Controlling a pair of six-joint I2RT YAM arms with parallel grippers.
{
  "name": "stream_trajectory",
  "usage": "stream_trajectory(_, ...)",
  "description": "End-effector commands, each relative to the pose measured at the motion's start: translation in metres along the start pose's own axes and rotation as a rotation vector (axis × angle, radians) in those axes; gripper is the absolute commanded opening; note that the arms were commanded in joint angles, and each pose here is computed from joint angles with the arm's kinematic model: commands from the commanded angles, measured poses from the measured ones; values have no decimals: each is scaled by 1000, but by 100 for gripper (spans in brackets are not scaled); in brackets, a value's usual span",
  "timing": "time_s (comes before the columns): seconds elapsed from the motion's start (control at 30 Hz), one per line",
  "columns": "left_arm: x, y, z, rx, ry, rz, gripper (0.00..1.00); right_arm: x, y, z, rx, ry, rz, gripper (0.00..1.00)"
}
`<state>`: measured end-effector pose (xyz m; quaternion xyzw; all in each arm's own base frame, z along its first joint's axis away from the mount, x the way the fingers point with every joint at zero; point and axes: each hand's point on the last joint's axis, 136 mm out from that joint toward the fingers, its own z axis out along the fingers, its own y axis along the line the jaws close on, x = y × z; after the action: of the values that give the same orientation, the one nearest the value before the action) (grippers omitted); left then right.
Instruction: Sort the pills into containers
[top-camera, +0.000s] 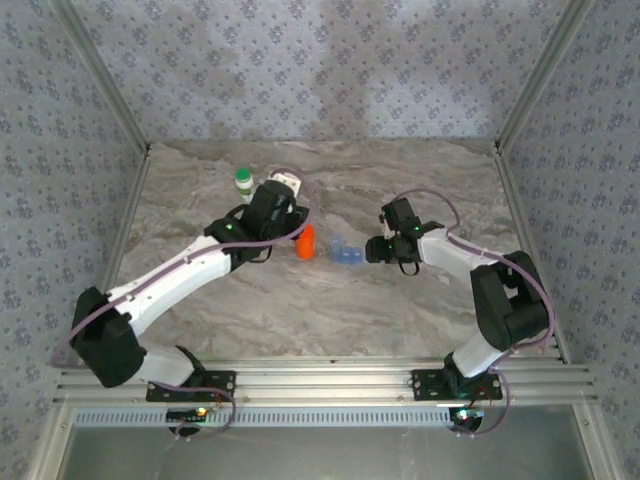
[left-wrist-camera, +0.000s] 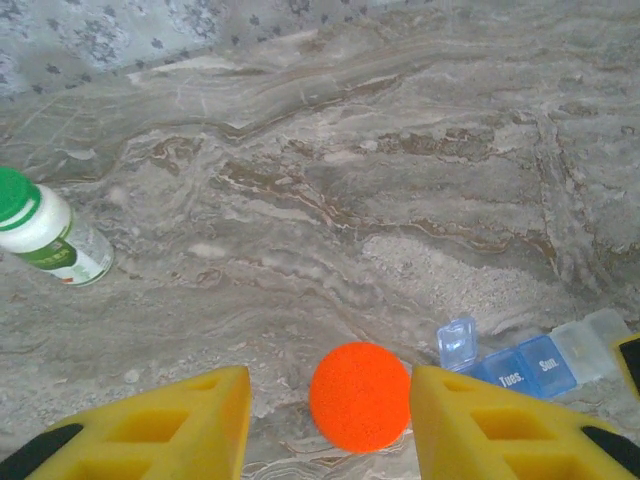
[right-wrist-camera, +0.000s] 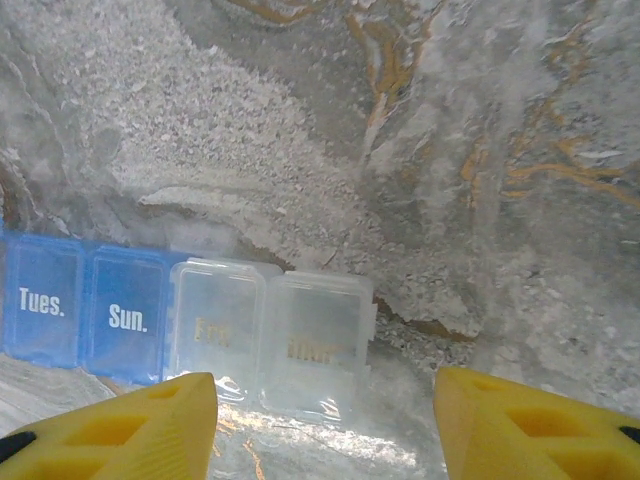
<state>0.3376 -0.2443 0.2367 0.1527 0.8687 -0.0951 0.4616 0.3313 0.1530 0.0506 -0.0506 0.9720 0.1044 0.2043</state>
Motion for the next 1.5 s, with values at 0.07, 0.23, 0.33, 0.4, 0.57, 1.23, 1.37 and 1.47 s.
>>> stream_trajectory(0.07,-19,14,-22,-16,-131,-52,48,0,5,9,-8,54,-43,59)
stream_trajectory(0.23,-12,21,-24,-31,-128,-69,48,-3,0,15,12,61,-28,58)
stream_trajectory(0.33,-8,25,-23,-38,-129,-80,48,-3,0,19,-12,69,-1,54)
stream_trajectory(0.4,-5,26,-22,-41,-122,-89,48,-2,-1,21,-21,71,31,52)
stream_trajectory(0.57,-1,27,-19,-38,-116,-99,48,-3,0,29,-66,56,135,45)
stream_trajectory(1.23,11,39,-11,-83,-97,-112,48,-73,9,40,-107,-158,435,36)
stream_trajectory(1.37,14,46,-11,-104,-95,-119,48,-84,19,45,-122,-159,425,35)
stream_trajectory(1.47,15,50,-12,-114,-101,-129,48,-90,28,42,-133,-178,420,34)
